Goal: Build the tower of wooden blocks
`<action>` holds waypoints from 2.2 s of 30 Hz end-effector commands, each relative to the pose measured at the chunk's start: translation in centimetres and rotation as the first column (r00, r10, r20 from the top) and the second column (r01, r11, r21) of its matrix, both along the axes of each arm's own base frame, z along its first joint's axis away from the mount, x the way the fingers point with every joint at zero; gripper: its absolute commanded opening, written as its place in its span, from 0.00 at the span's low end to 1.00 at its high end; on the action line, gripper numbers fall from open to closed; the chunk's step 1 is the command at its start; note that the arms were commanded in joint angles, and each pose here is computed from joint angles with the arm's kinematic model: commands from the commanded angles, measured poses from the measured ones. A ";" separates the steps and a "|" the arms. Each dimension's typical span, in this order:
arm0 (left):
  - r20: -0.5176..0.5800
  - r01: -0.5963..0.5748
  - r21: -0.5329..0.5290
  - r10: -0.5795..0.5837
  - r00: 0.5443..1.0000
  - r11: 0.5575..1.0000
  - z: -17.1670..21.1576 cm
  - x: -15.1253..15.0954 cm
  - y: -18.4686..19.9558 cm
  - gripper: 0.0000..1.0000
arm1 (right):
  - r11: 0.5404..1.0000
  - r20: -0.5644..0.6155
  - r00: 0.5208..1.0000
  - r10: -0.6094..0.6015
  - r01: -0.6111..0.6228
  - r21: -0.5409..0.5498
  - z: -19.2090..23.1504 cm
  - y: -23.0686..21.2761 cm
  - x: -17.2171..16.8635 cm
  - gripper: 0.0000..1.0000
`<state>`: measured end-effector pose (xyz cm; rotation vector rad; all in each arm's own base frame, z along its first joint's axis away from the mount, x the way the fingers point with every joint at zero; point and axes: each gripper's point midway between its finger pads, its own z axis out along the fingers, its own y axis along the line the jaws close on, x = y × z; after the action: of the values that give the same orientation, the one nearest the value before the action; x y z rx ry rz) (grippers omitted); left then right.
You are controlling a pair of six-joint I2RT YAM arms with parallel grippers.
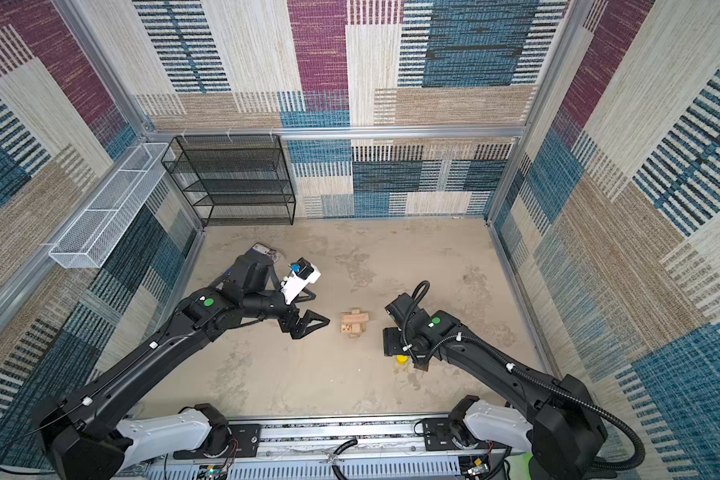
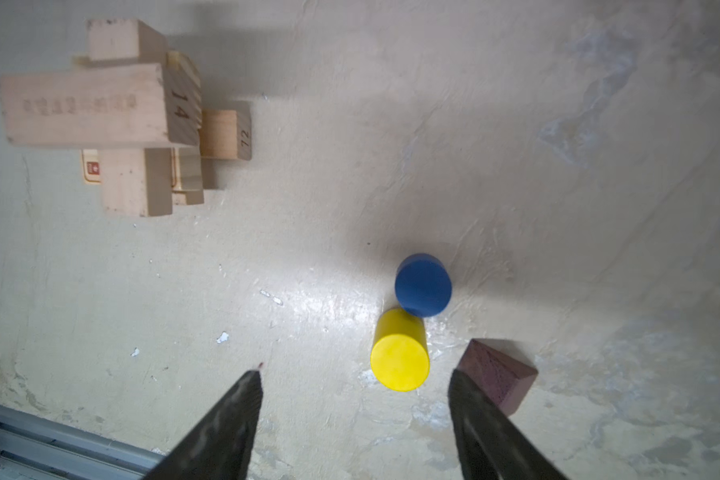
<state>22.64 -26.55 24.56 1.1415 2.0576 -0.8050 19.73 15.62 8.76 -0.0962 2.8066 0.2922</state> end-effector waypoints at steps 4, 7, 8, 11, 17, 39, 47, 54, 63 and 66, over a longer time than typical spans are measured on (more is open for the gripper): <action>0.003 0.013 0.141 -0.014 1.000 0.990 -3.2 0.3 -0.4 0.87 | 0.999 0.037 0.998 -0.050 0.050 -0.009 -0.7 0.1 0.1 0.63; 0.013 0.006 0.183 -0.008 1.000 0.983 -3.8 0.5 -0.4 0.85 | 0.996 0.024 0.996 -0.091 0.092 -0.010 -1.5 -0.6 -0.5 0.63; 0.016 0.001 0.191 -0.005 1.000 0.982 -3.9 0.6 -0.3 0.85 | 0.995 0.022 0.995 -0.098 0.098 -0.007 -1.6 -0.7 -0.7 0.63; 0.035 -0.021 0.210 0.014 0.999 0.977 -4.0 0.9 0.1 0.85 | 0.994 0.045 0.993 -0.112 0.112 -0.001 -1.3 -0.8 -0.7 0.64; 0.081 -0.069 0.236 0.051 0.995 0.969 -3.8 1.0 1.1 0.85 | 0.995 0.035 0.994 -0.100 0.100 -0.012 -1.8 -0.6 -0.6 0.62; 0.081 -0.070 0.279 0.049 0.996 0.958 -4.8 1.1 1.1 0.85 | 0.984 0.015 0.990 -0.143 0.143 -0.102 -3.4 -1.6 -0.4 0.48; 0.086 -0.071 0.282 0.048 0.995 0.957 -4.6 1.1 1.2 0.85 | 0.984 -0.004 0.991 -0.131 0.129 -0.120 -4.0 -1.5 -0.5 0.44; 0.092 -0.077 0.285 0.052 0.994 0.955 -4.5 1.2 1.3 0.85 | 0.984 -0.005 0.992 -0.128 0.126 -0.125 -4.1 -1.5 -0.5 0.38; 0.105 -0.093 0.296 0.064 0.992 0.951 -4.5 1.4 1.6 0.85 | 0.985 -0.018 0.993 -0.113 0.110 -0.130 -4.5 -1.4 -0.6 0.37; 0.105 -0.090 0.295 0.061 0.993 0.951 -4.5 1.4 1.6 0.85 | 0.986 -0.019 0.994 -0.108 0.105 -0.126 -4.4 -1.3 -0.6 0.36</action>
<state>24.04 -25.07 19.73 1.2022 2.2009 -0.4140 18.91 14.01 4.13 0.0374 2.8476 0.0759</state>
